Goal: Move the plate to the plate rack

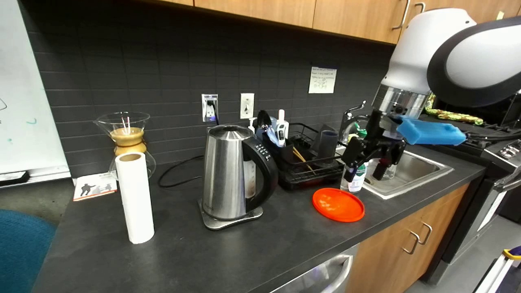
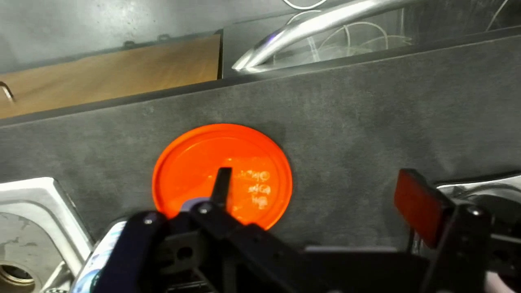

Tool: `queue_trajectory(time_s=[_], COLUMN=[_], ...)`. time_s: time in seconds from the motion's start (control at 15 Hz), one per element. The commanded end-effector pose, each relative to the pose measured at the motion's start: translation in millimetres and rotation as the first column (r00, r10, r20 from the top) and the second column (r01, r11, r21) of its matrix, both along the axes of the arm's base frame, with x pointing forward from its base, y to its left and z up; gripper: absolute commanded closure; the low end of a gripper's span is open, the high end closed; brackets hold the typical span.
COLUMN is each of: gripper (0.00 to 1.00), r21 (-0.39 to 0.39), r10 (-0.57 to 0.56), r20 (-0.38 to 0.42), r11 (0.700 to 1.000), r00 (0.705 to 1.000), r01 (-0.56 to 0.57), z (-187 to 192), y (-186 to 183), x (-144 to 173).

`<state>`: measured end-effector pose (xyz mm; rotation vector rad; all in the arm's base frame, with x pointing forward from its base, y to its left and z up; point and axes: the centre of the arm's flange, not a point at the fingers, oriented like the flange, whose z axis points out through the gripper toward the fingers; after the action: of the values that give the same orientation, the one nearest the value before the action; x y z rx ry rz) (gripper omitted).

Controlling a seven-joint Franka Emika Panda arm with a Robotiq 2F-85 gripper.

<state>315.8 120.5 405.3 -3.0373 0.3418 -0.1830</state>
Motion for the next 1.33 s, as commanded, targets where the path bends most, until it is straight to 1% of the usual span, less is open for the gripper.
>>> queue_trajectory(time_s=[0.0,0.07,0.2,0.4,0.53,0.67,0.93,1.27], gripper=[0.0,0.0,0.0,0.0,0.0,0.0,0.0,0.0], r21=[-0.013,-0.026,-0.086,-0.187,-0.211,-0.214,-0.177,-0.112], r10=[-0.119,-0.103,-0.069,0.002,0.042,0.081,0.155,0.176], r20=[-0.016,-0.002,0.011,0.028,0.034,0.056,0.124,0.117], r11=[0.993,0.994,0.994,0.982,0.977,0.974,0.975,0.98], r00=[0.993,0.995,0.998,1.0,0.999,0.995,0.98,0.977], r01=[0.119,0.103,0.069,0.003,-0.033,-0.067,-0.132,-0.163], z=[-37,-41,-46,-56,-64,-71,-82,-105], y=[-14,-15,-15,-20,-22,-21,-8,-2], x=[-17,-15,-9,3,11,21,42,54])
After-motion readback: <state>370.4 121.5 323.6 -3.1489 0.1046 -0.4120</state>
